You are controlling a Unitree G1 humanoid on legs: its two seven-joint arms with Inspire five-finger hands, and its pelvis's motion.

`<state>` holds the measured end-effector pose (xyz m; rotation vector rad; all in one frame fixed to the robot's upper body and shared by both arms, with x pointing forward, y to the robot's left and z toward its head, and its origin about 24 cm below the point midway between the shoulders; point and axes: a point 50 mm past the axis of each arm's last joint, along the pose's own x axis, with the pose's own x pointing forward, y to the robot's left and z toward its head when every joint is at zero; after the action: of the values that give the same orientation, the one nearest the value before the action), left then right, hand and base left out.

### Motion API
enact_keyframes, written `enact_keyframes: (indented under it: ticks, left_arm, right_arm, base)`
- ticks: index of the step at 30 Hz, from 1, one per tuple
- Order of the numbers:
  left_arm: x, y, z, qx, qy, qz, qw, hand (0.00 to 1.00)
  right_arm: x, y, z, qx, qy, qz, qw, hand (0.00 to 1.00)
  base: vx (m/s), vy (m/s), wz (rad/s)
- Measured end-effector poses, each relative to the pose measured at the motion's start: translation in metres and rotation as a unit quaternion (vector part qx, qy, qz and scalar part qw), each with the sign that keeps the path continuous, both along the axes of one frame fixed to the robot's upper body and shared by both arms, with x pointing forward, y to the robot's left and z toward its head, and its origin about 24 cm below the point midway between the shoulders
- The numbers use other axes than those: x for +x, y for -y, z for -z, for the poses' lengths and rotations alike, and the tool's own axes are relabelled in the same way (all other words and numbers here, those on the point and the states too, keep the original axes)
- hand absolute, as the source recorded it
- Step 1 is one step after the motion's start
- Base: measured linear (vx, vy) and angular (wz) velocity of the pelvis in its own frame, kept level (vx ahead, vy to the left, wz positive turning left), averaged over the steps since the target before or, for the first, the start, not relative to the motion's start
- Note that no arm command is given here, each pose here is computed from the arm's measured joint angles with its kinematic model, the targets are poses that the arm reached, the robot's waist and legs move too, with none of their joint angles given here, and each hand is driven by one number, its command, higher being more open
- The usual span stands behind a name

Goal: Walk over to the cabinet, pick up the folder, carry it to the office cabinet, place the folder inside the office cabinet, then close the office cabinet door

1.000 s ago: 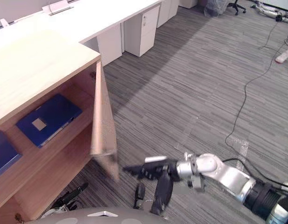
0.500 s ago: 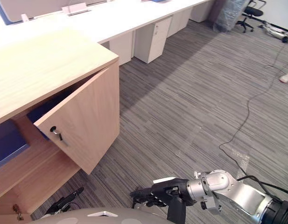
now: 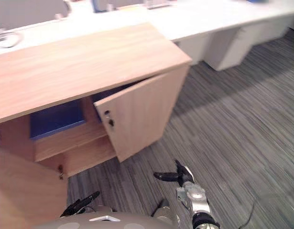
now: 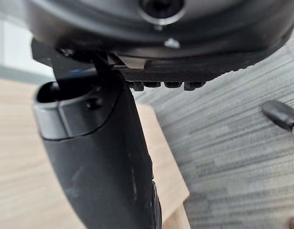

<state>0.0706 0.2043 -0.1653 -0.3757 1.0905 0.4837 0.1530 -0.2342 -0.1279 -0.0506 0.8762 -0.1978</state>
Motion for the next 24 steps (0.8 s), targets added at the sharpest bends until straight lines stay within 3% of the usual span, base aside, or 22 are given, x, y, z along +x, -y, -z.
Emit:
enact_keyframes:
  ticks: [4,8,12,19,24]
  left_arm:
    - [0.040,-0.014,-0.018,0.085,0.052,0.119,0.988,1.00]
    - [0.077,0.014,-0.036,0.102,0.132,0.188,0.968,1.00]
    - [0.100,0.030,-0.054,0.100,0.200,0.189,0.956,1.00]
    - [0.101,0.058,-0.072,0.080,0.257,0.228,0.936,1.00]
    - [0.095,0.056,-0.079,0.080,0.267,0.219,0.935,1.00]
  right_arm:
    - [-0.042,-0.028,0.028,0.047,-0.084,0.110,0.989,1.00]
    - [-0.060,-0.022,0.031,0.050,-0.098,0.160,0.981,1.00]
    - [-0.065,-0.033,0.034,0.065,-0.105,0.156,0.980,1.00]
    - [-0.069,-0.033,0.035,0.073,-0.105,0.181,0.975,1.00]
    - [-0.064,-0.030,0.034,0.063,-0.105,0.168,0.978,1.00]
  base:
    - [0.08,-0.145,1.65]
    - [-0.01,-0.055,1.26]
    - [-0.07,-0.160,0.89]
    - [-0.07,-0.085,1.02]
    - [-0.07,-0.007,0.68]
